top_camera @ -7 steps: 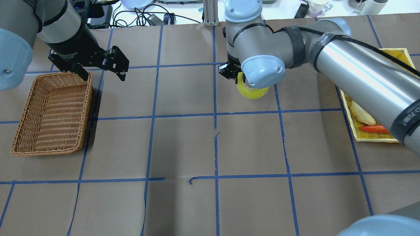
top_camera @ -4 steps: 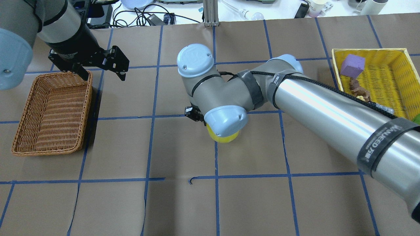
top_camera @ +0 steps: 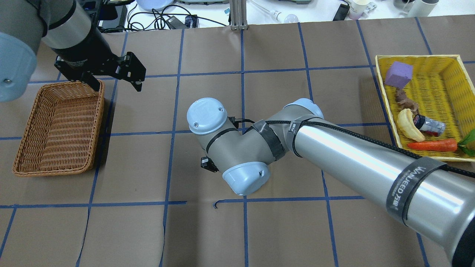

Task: Transfer tape with both arms
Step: 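Carry the tape roll to the table center and release it, then lower the left gripper onto the tape roll while the right arm withdraws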

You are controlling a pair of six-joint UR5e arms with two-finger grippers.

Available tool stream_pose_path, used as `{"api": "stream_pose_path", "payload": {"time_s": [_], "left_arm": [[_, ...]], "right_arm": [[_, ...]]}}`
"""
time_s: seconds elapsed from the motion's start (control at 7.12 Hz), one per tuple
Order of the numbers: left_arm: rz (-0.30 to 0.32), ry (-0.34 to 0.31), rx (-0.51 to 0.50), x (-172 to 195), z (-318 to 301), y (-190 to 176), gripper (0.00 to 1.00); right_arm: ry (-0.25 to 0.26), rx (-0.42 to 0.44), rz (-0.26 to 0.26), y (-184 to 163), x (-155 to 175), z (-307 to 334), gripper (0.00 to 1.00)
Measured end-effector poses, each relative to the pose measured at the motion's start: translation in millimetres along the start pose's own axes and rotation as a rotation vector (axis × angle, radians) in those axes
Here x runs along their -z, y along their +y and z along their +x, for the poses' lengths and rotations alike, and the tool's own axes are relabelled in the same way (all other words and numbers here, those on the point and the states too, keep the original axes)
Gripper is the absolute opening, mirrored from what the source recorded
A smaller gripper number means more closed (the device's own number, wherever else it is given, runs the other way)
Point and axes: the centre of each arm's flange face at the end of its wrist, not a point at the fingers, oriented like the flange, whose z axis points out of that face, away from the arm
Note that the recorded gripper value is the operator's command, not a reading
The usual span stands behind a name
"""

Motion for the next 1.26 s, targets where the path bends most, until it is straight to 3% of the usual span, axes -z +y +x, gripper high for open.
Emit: {"api": "stream_pose_path", "payload": {"time_s": [0.42, 0.56, 0.84, 1.26], "left_arm": [[0.011, -0.001, 0.006, 3.6, -2.4, -1.9, 1.00], [0.015, -0.001, 0.015, 5.6, -5.8, -3.2, 1.00], [0.004, 0.002, 0.025, -0.5, -4.9, -4.6, 1.00], [0.018, 0.056, 0.007, -36.1, 54.3, -7.6, 1.00]], "right_arm": [[0.010, 0.046, 0.037, -22.9, 19.0, 22.9, 1.00], [0.005, 0.054, 0.054, -49.3, 38.1, 56.2, 1.00], [0.006, 0.101, 0.038, -98.9, 79.6, 157.1, 1.00], [-0.008, 0.133, 0.047, -130.2, 188.5, 261.3, 1.00]]}}
